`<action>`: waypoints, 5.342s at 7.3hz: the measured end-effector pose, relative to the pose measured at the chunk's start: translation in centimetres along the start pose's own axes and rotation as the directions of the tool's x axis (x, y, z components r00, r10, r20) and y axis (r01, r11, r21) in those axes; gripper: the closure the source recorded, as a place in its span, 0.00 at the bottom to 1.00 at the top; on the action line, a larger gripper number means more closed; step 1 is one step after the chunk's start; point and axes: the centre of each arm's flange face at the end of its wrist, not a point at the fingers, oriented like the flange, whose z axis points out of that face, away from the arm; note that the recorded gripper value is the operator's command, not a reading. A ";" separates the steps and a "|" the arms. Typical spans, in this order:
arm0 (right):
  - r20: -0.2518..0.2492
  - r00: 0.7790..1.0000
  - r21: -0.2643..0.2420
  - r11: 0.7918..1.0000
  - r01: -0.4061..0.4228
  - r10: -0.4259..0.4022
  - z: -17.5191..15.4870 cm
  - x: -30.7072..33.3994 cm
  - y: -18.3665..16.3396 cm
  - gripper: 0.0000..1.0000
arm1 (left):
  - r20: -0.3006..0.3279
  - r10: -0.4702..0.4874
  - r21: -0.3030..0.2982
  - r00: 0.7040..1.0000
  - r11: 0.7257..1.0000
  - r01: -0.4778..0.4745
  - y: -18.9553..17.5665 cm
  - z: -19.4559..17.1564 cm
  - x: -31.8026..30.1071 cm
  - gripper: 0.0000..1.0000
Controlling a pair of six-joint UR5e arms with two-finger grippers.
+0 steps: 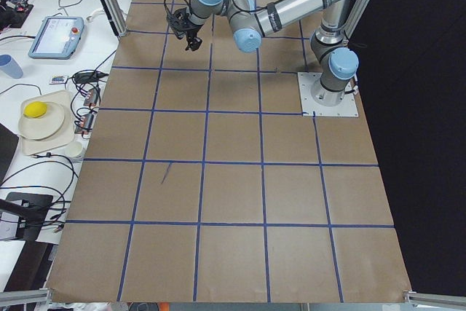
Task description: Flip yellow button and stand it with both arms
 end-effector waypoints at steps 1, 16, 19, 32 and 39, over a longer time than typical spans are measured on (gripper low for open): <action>-0.015 0.999 0.020 0.999 0.036 -0.036 2.9 1.6 1.2 0.93 | 0.114 0.086 -0.049 0.990 0.996 -0.081 -0.1 -1.8 0.9 0.00; 0.150 0.978 0.070 0.988 0.138 -0.147 -2.1 7.5 -1.7 0.01 | 0.107 0.652 -0.313 0.751 0.739 -0.597 7.3 -12.4 6.2 0.00; 0.235 0.961 0.002 0.989 0.149 -0.145 -12.5 12.8 -3.9 0.01 | 0.116 0.606 -0.304 0.787 0.776 -0.553 7.7 -12.7 6.5 0.00; 0.245 0.943 -0.100 0.974 -0.204 0.223 -32.1 -19.7 -12.1 0.00 | 0.115 0.555 -0.299 0.824 0.810 -0.504 7.7 -12.3 6.6 0.00; 0.237 0.948 -0.108 0.975 -0.193 0.214 -32.0 -21.0 -12.5 0.00 | 0.109 0.549 -0.300 0.828 0.813 -0.499 7.7 -12.2 6.7 0.00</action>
